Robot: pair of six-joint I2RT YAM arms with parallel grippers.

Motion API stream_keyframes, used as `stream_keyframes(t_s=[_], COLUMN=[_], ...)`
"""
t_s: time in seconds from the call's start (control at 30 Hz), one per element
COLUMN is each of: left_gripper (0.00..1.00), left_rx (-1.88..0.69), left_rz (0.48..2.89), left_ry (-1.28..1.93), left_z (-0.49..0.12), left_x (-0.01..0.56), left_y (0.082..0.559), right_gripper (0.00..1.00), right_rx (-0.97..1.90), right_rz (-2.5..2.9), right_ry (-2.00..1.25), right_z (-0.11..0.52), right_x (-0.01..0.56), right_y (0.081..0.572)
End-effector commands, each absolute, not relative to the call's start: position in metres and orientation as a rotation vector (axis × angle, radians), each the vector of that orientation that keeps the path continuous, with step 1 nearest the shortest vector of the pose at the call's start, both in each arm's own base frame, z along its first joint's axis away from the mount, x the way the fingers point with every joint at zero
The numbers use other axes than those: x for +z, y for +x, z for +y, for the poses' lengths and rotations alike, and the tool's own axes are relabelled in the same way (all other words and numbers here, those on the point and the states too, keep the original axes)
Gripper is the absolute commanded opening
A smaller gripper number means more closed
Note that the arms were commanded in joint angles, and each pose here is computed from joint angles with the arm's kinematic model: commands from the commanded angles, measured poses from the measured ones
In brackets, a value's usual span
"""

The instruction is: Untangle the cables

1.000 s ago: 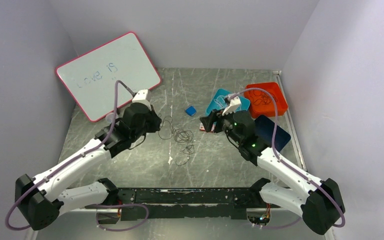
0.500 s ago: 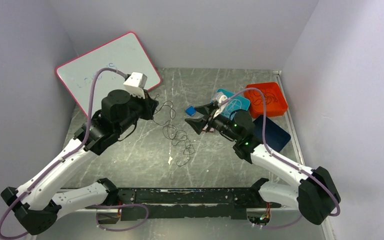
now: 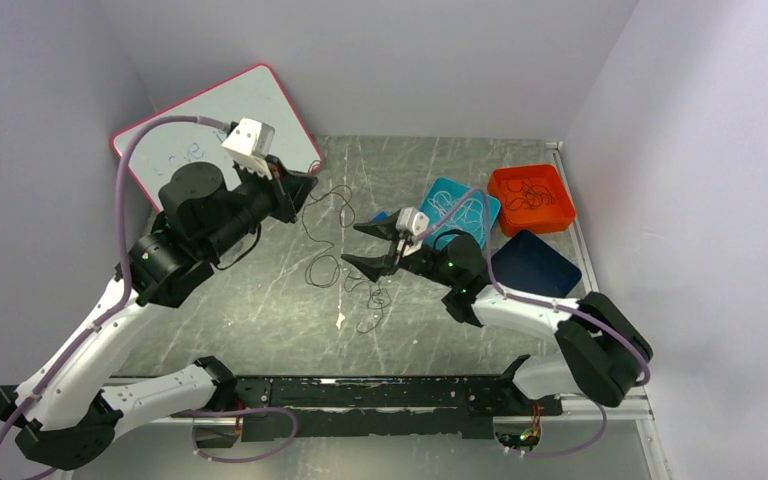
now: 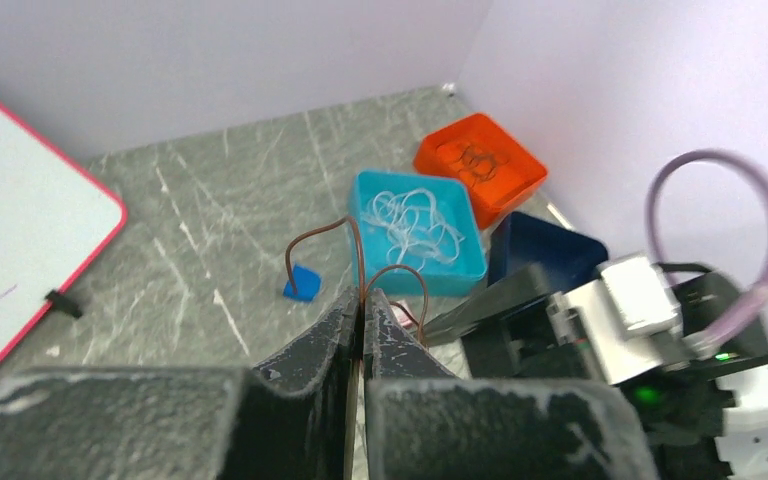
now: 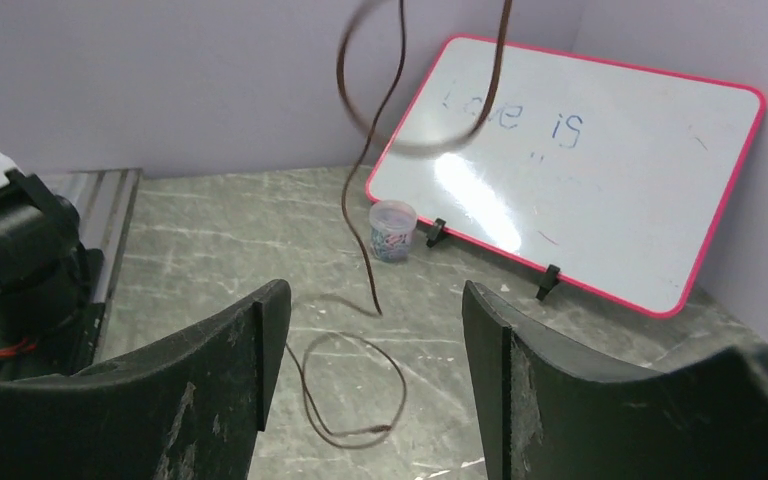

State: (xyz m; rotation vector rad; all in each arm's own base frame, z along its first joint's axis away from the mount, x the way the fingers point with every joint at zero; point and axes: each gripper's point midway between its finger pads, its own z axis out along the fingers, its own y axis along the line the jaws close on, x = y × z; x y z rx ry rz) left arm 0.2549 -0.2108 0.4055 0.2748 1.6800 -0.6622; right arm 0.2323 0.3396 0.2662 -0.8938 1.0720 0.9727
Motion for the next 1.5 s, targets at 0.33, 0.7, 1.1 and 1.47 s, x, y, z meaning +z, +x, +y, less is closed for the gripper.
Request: stream_keyframes(t_s=[0.33,0.7,1.1,1.47], left_gripper=[0.07,0.07,0.07,0.07], left_rx=[-0.727,-0.742,-0.621,-0.492], left_rz=[1.571,1.535,1.394,1.299], left_ry=[0.348,0.330,0.226,0.117], left_z=[-0.224,-0.220,-0.171,-0.114], left_x=[0.455,0.471,0.544,0.586], left_y=[0.252,0.249,0.234,0.211], right_gripper=[0.62,0.21,0.00,0.00], right_rx=[1.009,0.993,0.728,0.649], right_rz=[0.866,1.004,1.271,1.390], right_ry=[-0.884,-0.802,-0.661,-0.560], right_z=[0.373,0.379,0.334,0.311], right_x=[0.288,0.269,0.214,0.183], right_y=[0.247,0.272,0.306,0.323])
